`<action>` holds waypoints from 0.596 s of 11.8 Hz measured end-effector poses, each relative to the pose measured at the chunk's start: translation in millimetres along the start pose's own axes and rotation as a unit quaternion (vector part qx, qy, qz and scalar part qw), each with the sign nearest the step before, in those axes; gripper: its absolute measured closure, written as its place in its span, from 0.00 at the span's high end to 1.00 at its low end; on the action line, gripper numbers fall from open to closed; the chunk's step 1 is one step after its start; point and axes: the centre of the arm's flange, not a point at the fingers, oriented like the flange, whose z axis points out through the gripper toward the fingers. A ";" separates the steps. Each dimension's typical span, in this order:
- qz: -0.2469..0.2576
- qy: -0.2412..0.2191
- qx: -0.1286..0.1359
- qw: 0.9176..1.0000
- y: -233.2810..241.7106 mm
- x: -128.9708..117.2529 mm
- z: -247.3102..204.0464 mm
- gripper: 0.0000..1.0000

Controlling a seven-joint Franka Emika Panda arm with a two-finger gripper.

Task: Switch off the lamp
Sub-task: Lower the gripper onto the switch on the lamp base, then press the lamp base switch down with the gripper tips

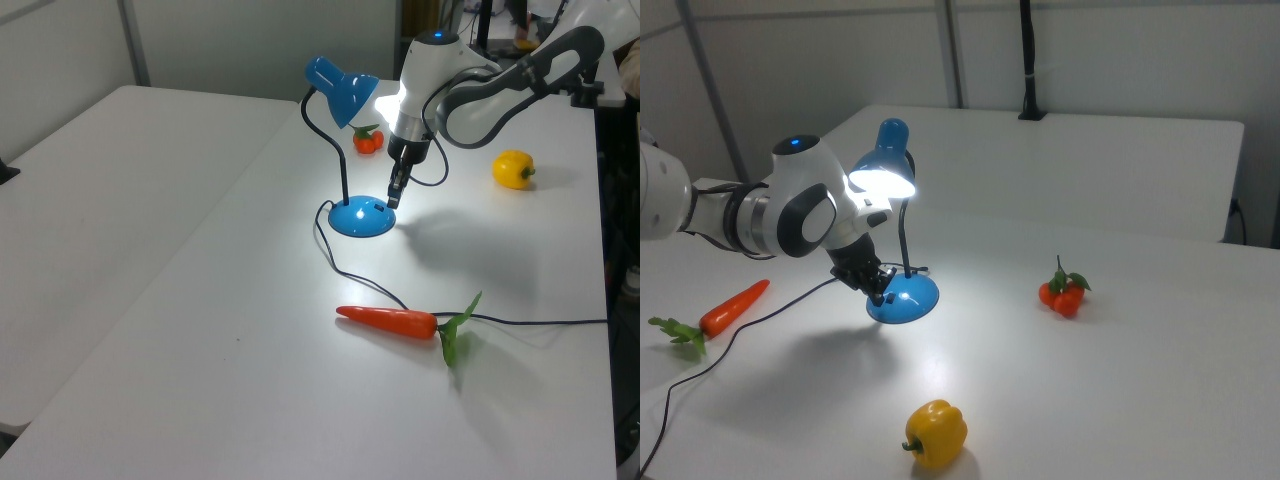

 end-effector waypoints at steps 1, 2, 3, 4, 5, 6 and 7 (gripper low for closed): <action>0.000 0.006 0.000 1.000 -0.3 1.3 2.1 0.01; -0.001 0.016 -0.001 1.000 -0.7 3.1 5.8 0.01; -0.002 0.022 -0.001 1.000 -1.1 4.3 9.0 0.01; -0.003 0.025 -0.001 1.000 -1.2 4.8 11.0 0.01; -0.003 0.025 -0.001 1.000 -1.2 5.0 10.9 0.01; -0.003 0.026 -0.002 1.000 -1.1 5.6 10.5 0.01; -0.003 0.026 -0.002 1.000 -1.0 5.7 10.3 0.01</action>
